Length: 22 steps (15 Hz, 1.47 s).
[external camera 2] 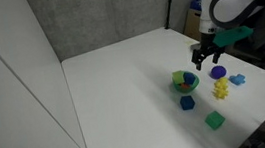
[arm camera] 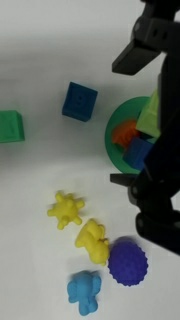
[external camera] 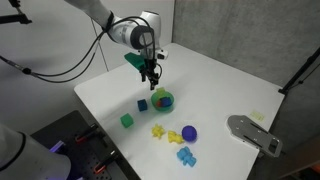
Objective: Put the light green toy block in the green bowl
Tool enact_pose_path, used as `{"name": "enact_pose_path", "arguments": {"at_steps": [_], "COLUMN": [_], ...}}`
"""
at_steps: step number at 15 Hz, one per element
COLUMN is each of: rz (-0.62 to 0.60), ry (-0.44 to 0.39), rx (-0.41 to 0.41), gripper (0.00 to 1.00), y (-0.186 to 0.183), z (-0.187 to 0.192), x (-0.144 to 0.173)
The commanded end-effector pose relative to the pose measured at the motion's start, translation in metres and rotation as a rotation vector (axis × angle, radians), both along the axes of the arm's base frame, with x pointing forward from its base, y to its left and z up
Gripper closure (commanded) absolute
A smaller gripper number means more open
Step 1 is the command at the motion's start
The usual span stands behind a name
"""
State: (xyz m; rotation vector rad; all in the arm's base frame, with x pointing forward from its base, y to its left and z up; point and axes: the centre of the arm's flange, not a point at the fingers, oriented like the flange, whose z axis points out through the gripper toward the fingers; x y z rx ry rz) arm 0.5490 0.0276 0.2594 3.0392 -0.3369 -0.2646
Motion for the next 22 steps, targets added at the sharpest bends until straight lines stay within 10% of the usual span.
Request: {"name": "enact_pose_path", "arguments": {"at_steps": [1, 14, 22], "rz": [0.039, 0.175, 0.189], "ry": [0.01, -0.09, -0.1], "rx": [-0.002, 0.041, 0.033], "gripper": [0.0, 0.0, 0.0], "y": [0.002, -0.002, -0.004], "z": [0.039, 0.209, 0.217], "x": [-0.049, -0.117, -0.123]}}
